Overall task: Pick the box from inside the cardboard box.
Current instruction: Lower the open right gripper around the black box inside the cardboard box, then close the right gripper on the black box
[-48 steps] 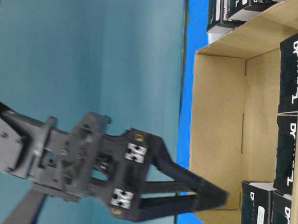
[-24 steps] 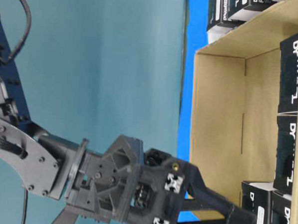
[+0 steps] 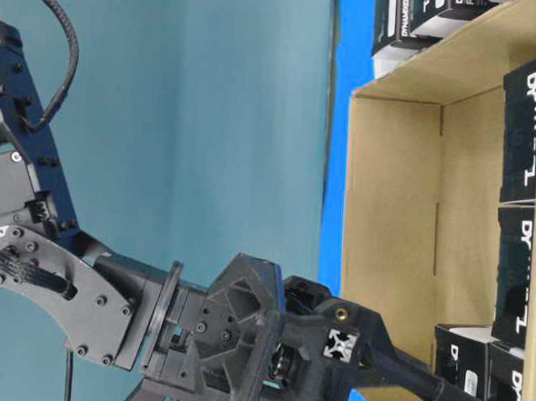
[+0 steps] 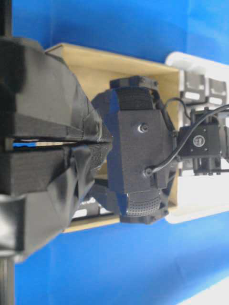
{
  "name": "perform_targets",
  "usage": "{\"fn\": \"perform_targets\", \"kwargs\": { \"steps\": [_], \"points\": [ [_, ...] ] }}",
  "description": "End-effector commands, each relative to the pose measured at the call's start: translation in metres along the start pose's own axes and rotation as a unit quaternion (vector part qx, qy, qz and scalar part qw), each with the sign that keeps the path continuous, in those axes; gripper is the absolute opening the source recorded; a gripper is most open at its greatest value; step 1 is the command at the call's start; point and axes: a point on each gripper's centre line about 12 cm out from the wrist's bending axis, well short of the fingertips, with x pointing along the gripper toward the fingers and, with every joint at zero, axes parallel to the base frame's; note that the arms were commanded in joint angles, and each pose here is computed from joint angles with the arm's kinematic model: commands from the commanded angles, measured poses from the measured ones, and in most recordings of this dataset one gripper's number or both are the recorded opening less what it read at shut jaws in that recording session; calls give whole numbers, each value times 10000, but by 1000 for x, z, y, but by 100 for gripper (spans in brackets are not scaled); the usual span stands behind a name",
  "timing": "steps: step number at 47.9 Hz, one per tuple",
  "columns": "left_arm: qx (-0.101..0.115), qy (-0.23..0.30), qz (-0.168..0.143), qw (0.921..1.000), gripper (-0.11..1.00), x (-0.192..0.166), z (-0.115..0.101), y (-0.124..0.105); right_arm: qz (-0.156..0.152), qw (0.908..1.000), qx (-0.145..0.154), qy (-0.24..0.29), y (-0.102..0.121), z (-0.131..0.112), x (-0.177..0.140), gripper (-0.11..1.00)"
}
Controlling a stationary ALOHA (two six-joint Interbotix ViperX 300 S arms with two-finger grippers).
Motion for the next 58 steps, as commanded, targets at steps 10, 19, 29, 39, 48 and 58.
{"fn": "perform_targets", "kwargs": {
  "steps": [10,19,29,39,48,58],
  "points": [
    [1,-123,-7,9999,-2,0,10,0,-70,9999,80,14,-13,-1,2,99],
    [9,-115,-7,9999,-2,0,9,0,-218,9997,125,15,-30,-1,-1,99],
    [1,-92,-6,10000,-2,1,9,0,-256,9995,179,-13,-38,0,-2,99],
    [1,-92,-6,10000,-2,1,9,0,-234,9995,184,-84,-36,2,-7,99],
    [1,-100,-7,10000,-2,1,9,0,-160,9993,148,-293,-27,15,-24,99],
    [9,-107,-7,9999,-2,1,9,0,-95,9997,-1,-233,-11,18,-23,99]
  ]
}}
